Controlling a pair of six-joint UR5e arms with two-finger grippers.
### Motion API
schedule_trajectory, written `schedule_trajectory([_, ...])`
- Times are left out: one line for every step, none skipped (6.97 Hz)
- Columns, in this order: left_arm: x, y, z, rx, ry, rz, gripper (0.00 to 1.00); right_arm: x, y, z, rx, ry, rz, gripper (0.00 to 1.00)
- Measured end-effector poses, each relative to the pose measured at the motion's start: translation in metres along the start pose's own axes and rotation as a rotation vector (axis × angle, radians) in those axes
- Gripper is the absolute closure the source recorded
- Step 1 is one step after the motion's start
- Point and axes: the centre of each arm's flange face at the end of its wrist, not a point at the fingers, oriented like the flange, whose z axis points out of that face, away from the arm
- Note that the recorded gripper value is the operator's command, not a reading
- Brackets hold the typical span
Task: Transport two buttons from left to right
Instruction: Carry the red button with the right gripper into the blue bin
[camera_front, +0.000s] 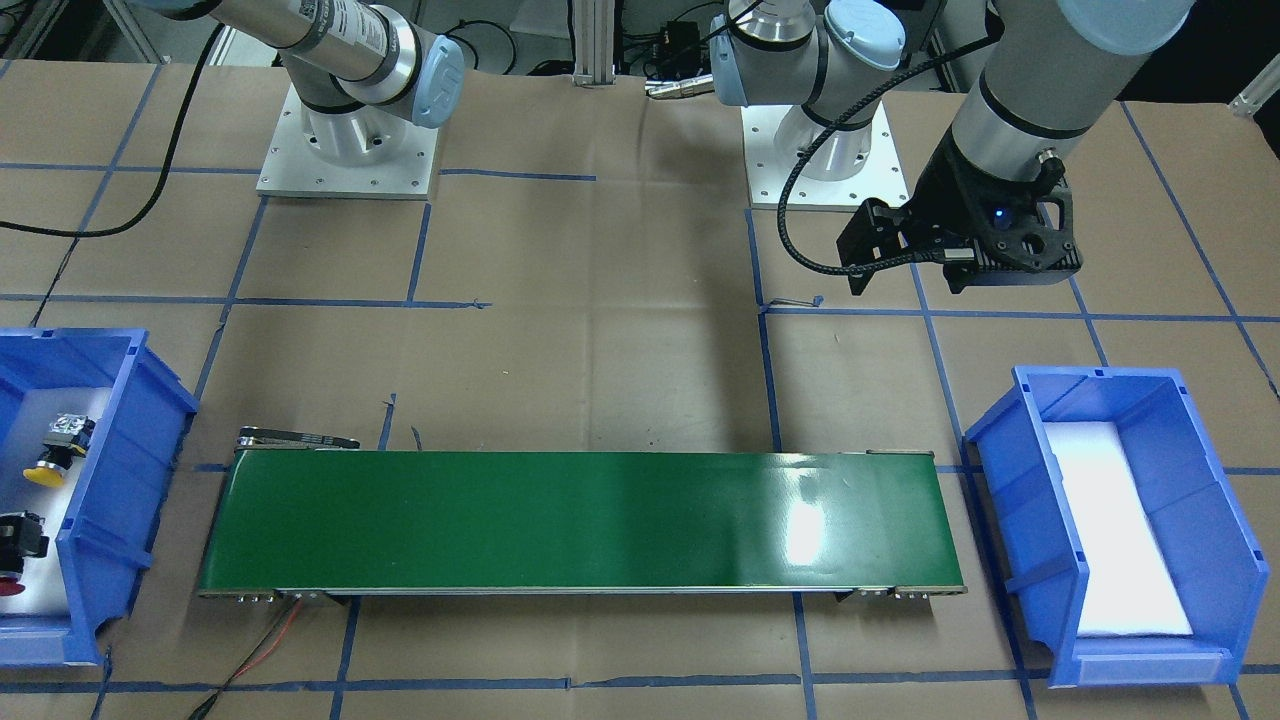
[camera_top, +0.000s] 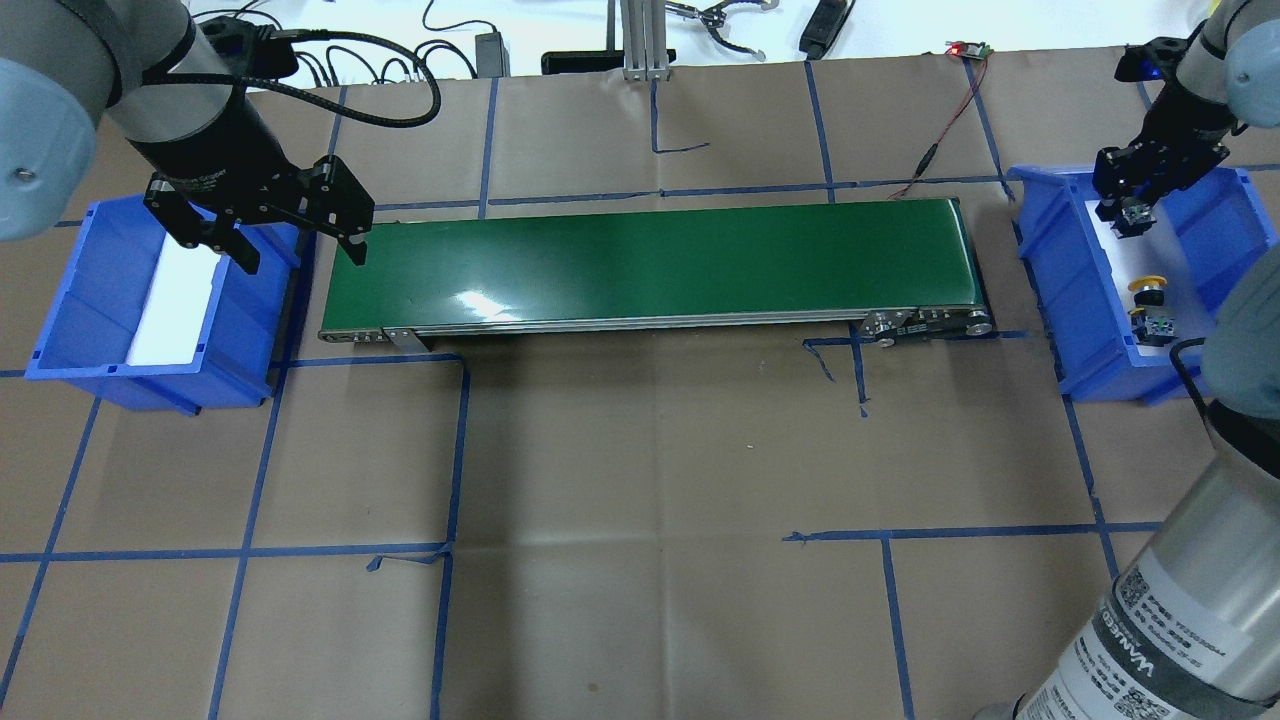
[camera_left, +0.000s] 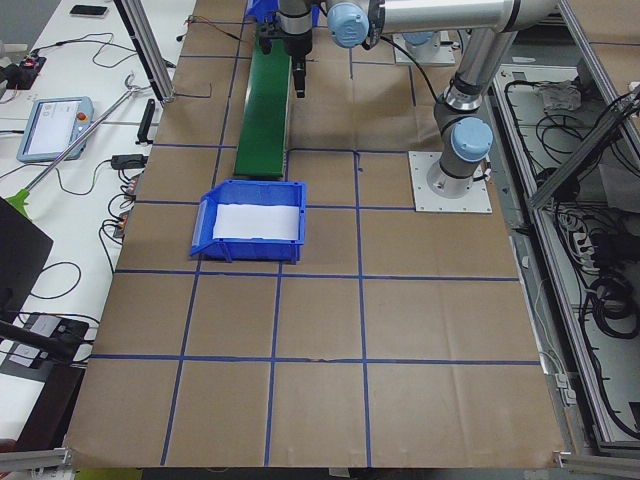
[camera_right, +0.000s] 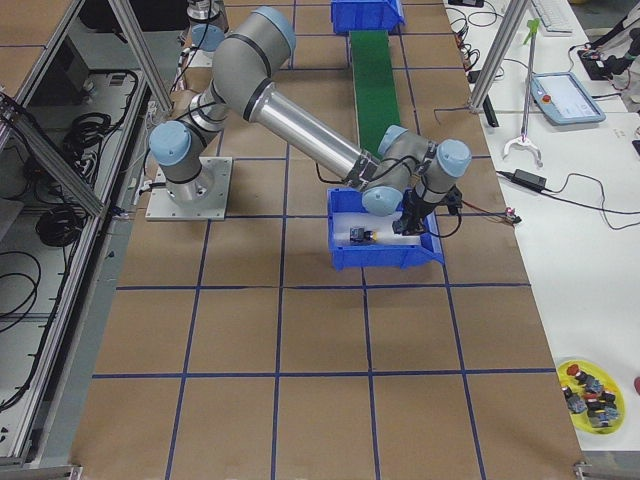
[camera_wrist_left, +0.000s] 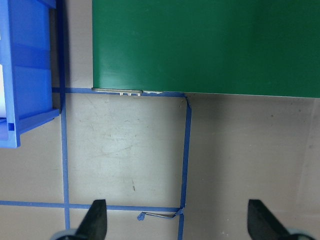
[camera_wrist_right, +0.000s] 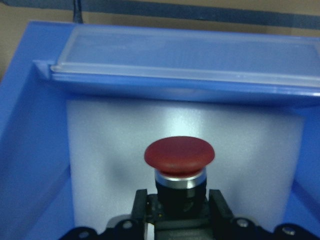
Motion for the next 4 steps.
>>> schedule_trajectory([0.0, -0.0001, 0.0, 0.0, 0.0, 0.0, 0.0, 0.0053, 0.0053, 0.0078, -0.019, 0.0, 0.009, 0.78])
schedule_trajectory([0.0, -0.0001, -0.0001, 0.001, 0.0, 0.0, 0.0, 0.0078, 0.0087, 0.0123, -0.037, 0.009, 0.011, 0.27])
schedule_trajectory([0.0001, -0.0001, -0.0001, 0.001, 0.0, 0.0, 0.0, 0.0076, 0.0099, 0.0144, -0.043, 0.011, 0.01, 0.01])
schedule_trajectory([0.0003, 0.0, -0.0001, 0.001, 0.001, 0.0, 0.0, 0.0054, 0.0095, 0.0144, -0.042, 0.007, 0.008, 0.0])
